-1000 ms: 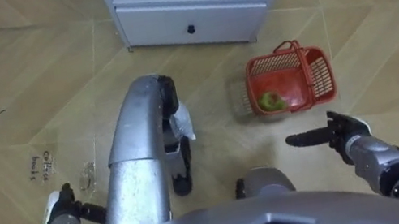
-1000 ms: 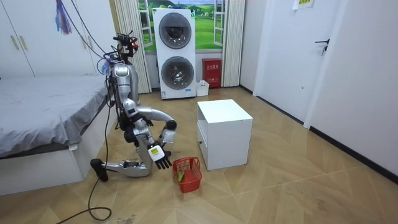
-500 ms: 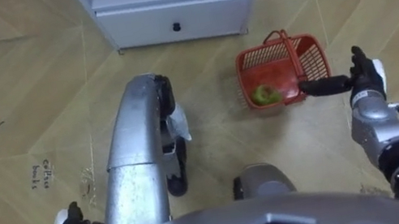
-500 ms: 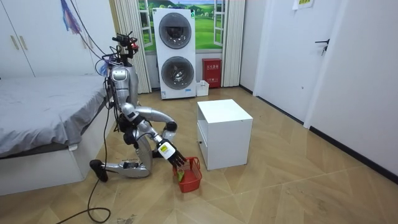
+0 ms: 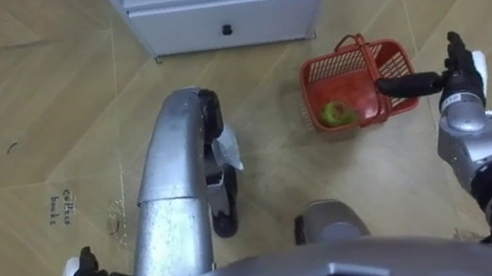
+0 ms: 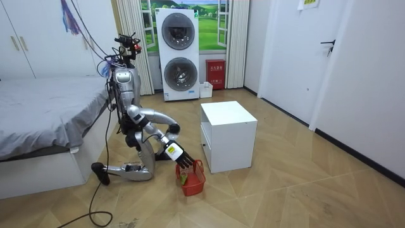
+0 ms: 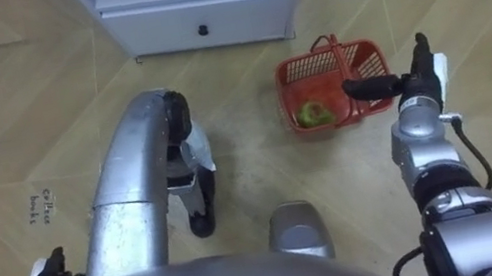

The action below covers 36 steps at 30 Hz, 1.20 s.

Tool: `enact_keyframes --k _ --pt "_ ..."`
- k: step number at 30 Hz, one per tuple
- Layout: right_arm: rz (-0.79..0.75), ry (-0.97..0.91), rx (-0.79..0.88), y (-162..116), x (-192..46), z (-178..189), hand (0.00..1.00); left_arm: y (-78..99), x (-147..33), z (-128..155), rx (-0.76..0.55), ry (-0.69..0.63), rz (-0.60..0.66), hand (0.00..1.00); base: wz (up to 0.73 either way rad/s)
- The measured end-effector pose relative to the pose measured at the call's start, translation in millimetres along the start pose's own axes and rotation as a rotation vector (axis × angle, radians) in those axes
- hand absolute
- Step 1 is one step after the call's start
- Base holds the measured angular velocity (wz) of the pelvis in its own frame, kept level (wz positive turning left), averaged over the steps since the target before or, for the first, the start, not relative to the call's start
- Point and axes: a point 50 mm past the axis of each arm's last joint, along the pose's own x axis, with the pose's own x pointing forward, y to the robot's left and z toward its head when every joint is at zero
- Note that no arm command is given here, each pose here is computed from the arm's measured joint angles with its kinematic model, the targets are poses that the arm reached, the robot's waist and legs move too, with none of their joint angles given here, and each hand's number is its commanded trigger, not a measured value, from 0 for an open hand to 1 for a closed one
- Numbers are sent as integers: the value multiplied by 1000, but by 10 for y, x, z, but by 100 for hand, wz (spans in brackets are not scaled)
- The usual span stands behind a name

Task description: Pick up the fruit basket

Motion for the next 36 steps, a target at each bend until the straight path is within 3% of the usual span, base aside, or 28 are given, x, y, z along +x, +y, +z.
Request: enact_keyframes --k 9,19,28,36 --pt "25 -22 -5 -56 91 158 0 1 -18 -130 25 33 -23 0 0" --pt "-35 71 -8 -404 180 49 0 6 -23 -199 -3 65 -76 0 0" --pt "-51 97 129 -569 254 164 0 87 -13 -249 58 77 -116 0 -1" --pt "-45 159 68 -705 258 78 0 126 -7 -262 79 81 -138 0 -1"
